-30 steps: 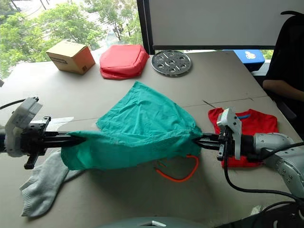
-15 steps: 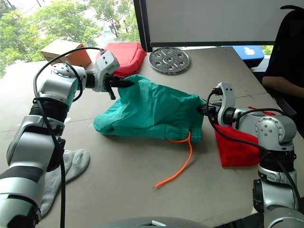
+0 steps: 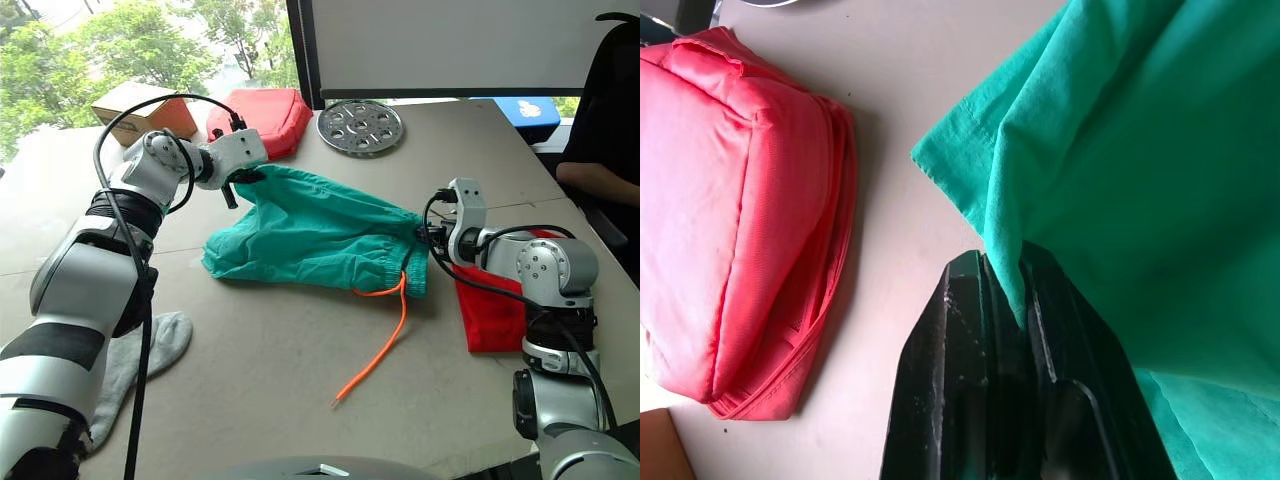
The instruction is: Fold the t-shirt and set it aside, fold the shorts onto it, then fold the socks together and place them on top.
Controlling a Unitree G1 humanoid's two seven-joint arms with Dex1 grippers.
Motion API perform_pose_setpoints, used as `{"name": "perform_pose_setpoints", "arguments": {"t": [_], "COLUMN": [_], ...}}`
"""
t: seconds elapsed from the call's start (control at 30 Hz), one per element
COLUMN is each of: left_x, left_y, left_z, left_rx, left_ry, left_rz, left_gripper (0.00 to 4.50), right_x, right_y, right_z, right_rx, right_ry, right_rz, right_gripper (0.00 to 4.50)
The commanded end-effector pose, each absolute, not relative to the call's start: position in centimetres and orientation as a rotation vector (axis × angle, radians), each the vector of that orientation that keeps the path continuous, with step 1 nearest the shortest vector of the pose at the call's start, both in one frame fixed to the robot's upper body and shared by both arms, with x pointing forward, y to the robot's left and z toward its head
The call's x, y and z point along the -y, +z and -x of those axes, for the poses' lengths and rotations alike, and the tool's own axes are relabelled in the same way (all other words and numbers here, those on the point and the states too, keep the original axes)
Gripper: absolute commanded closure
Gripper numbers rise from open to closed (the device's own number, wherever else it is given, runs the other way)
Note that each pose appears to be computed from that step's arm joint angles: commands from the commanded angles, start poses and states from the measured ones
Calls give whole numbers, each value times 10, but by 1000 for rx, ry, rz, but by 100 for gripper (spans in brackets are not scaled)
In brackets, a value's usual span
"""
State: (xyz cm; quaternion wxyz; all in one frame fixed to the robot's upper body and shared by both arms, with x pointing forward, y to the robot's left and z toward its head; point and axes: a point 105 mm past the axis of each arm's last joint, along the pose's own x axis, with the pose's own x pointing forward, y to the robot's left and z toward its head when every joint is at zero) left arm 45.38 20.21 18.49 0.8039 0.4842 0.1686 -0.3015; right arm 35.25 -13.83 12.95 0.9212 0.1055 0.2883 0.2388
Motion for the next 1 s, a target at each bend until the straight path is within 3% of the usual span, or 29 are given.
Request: {"name": "perform_pose_setpoints", "arguments": {"t": [0.03, 0.07, 0.1, 0.13, 0.17, 0.2, 0.3, 0.43, 0.57, 0.73, 0.9, 1.0], "left_x": [-190, -189, -190, -192, -201, -211, -230, -221, -191, -161, -189, -209], "left_y": [209, 213, 216, 221, 227, 230, 238, 230, 203, 156, 106, 84], "left_z": [-459, -456, -454, -449, -446, -440, -418, -378, -348, -341, -348, -342], "left_rx": [-248, -234, -226, -216, -216, -219, -230, -210, -221, -245, -364, -425], "left_ry": [-634, -659, -684, -716, -718, -735, -807, -922, -916, -736, -466, -398], "left_rz": [-975, -897, -836, -739, -651, -582, -372, -131, -37, 25, -30, -84], "left_gripper": [312, 256, 217, 209, 209, 209, 209, 209, 209, 209, 209, 209], "right_x": [141, 142, 142, 143, 145, 147, 146, 119, 94, 71, 92, 103], "right_y": [140, 143, 147, 154, 161, 169, 184, 196, 190, 147, 82, 67], "right_z": [-361, -361, -360, -356, -350, -342, -315, -286, -295, -323, -327, -321], "right_rx": [-541, -528, -508, -473, -441, -409, -352, -201, -125, -191, -438, -481], "right_ry": [475, 478, 485, 502, 520, 549, 657, 848, 859, 800, 703, 693], "right_rz": [-168, -151, -134, -88, -20, 55, 183, 336, 263, 185, 271, 296], "right_gripper": [450, 373, 351, 310, 236, 209, 209, 209, 209, 209, 209, 209]}}
